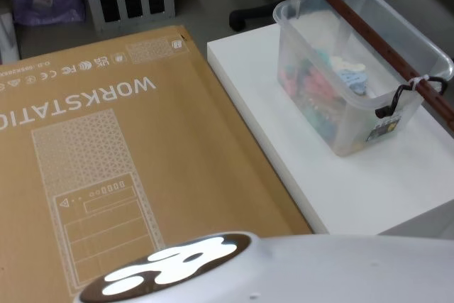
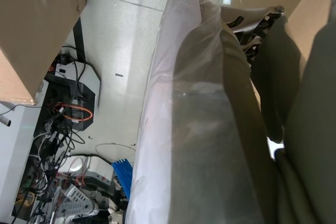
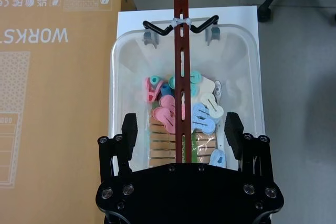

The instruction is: Use one hand to grasp the basket and place it at the designated location.

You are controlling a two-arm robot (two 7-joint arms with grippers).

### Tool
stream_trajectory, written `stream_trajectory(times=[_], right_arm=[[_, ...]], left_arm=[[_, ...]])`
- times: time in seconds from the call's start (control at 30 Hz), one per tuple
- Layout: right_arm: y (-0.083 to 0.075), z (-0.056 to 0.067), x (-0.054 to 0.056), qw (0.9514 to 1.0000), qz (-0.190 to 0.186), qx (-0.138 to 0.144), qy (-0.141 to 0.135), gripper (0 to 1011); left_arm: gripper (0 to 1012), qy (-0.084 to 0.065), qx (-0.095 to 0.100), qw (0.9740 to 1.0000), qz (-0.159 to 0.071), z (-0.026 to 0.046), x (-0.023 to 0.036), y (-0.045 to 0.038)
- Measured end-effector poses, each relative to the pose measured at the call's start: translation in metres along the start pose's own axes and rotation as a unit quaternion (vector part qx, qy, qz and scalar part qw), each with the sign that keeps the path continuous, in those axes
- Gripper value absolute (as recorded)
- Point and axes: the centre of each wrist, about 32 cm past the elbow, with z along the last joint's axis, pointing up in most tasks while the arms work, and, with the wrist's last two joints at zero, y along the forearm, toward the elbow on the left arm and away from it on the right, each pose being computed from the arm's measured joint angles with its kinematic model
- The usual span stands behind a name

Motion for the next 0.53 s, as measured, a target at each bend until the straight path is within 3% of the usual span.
stream_trajectory(times=[0.53], right_arm=[[-0.0028, 0.0009, 0.0020, 1.0000, -0.001, 0.004, -0.003, 1001]], left_arm=[[0, 0.000, 0.000, 1.0000, 0.000, 0.0000, 0.0000, 0.0000]])
